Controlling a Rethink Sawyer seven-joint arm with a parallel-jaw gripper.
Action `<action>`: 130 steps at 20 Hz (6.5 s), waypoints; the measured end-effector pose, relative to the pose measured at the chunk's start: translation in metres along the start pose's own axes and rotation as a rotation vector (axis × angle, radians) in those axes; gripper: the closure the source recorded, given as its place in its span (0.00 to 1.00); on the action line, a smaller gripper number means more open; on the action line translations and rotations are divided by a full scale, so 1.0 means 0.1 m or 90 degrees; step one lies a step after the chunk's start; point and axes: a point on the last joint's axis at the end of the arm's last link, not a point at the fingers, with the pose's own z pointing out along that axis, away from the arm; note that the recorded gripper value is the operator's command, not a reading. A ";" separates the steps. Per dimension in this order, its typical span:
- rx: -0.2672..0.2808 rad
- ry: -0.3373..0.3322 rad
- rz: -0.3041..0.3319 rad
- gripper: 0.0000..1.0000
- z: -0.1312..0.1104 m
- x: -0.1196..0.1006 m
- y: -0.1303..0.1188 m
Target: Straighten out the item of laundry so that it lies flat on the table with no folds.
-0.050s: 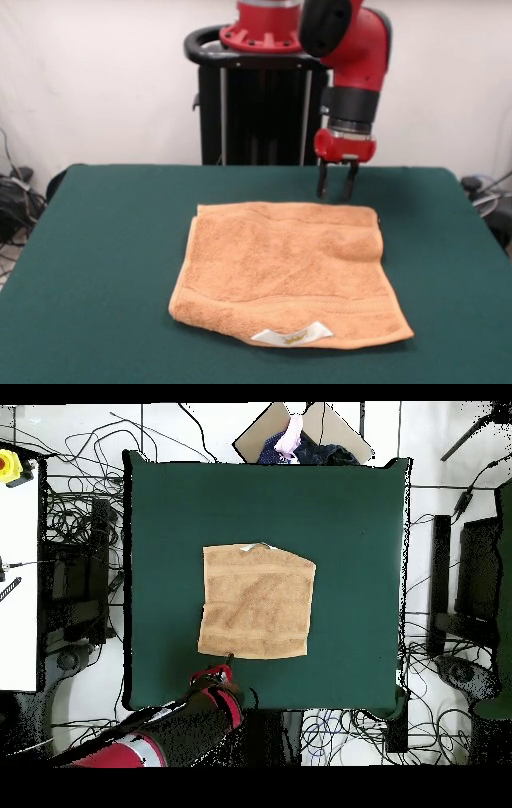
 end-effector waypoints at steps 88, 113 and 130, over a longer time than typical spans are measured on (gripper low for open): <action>-0.089 -0.083 -0.197 1.00 0.27 0.04 -0.29; -0.093 -0.128 -0.159 1.00 0.23 0.33 -0.40; 0.015 -0.002 0.009 1.00 -0.26 1.03 -0.65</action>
